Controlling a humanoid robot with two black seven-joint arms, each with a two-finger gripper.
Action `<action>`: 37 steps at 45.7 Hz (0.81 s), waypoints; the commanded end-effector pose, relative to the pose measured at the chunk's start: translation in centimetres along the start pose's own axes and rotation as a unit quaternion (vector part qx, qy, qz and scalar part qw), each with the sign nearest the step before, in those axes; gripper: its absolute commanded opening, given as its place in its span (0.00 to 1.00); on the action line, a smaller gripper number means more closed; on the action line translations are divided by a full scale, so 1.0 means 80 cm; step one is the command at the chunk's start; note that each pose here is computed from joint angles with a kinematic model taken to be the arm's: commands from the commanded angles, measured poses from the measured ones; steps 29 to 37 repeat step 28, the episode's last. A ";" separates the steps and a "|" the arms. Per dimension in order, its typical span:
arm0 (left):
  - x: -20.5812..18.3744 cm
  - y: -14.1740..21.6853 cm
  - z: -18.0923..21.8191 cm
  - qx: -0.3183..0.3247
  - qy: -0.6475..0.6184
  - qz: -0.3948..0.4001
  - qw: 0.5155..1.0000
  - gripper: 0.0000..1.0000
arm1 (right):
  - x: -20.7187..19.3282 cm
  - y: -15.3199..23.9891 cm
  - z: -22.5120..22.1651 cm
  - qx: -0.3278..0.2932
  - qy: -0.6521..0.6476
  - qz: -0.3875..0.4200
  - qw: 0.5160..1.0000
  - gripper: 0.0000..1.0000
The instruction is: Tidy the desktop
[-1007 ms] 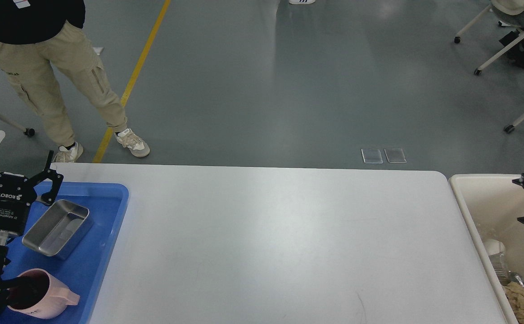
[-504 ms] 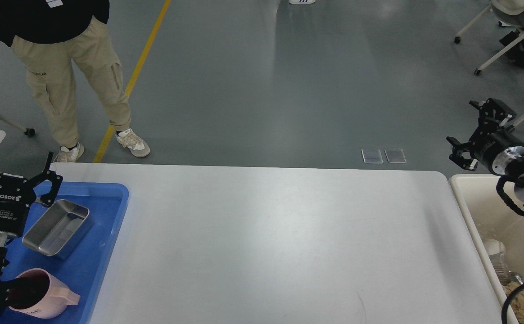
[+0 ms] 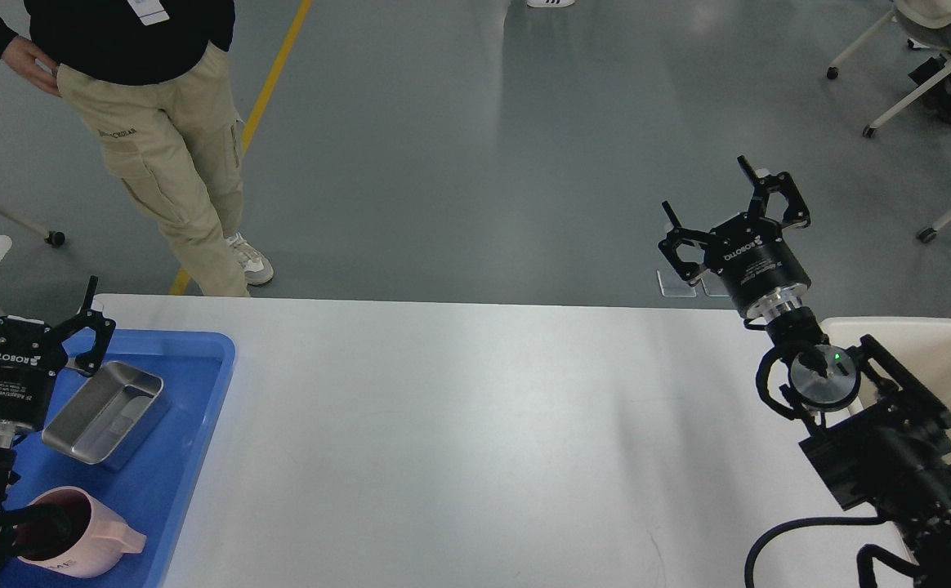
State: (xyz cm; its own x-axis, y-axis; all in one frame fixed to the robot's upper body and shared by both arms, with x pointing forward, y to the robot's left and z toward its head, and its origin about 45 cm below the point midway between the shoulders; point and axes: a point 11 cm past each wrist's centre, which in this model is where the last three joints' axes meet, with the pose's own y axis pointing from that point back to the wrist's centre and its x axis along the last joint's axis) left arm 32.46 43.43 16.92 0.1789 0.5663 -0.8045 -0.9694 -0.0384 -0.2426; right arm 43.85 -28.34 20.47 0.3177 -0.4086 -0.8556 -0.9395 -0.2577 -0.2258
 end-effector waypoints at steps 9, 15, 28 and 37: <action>0.001 -0.005 0.002 -0.006 0.008 0.005 1.000 0.98 | 0.035 0.048 0.068 -0.013 -0.056 0.043 0.997 1.00; 0.005 -0.004 0.002 -0.008 0.008 0.012 1.000 0.98 | 0.051 0.070 0.078 -0.013 -0.064 0.067 0.996 1.00; 0.005 -0.003 -0.006 -0.007 0.016 0.014 1.000 0.98 | 0.061 0.090 0.095 -0.011 -0.082 0.085 0.993 1.00; 0.005 -0.003 -0.006 -0.007 0.016 0.014 1.000 0.98 | 0.061 0.090 0.095 -0.011 -0.082 0.085 0.993 1.00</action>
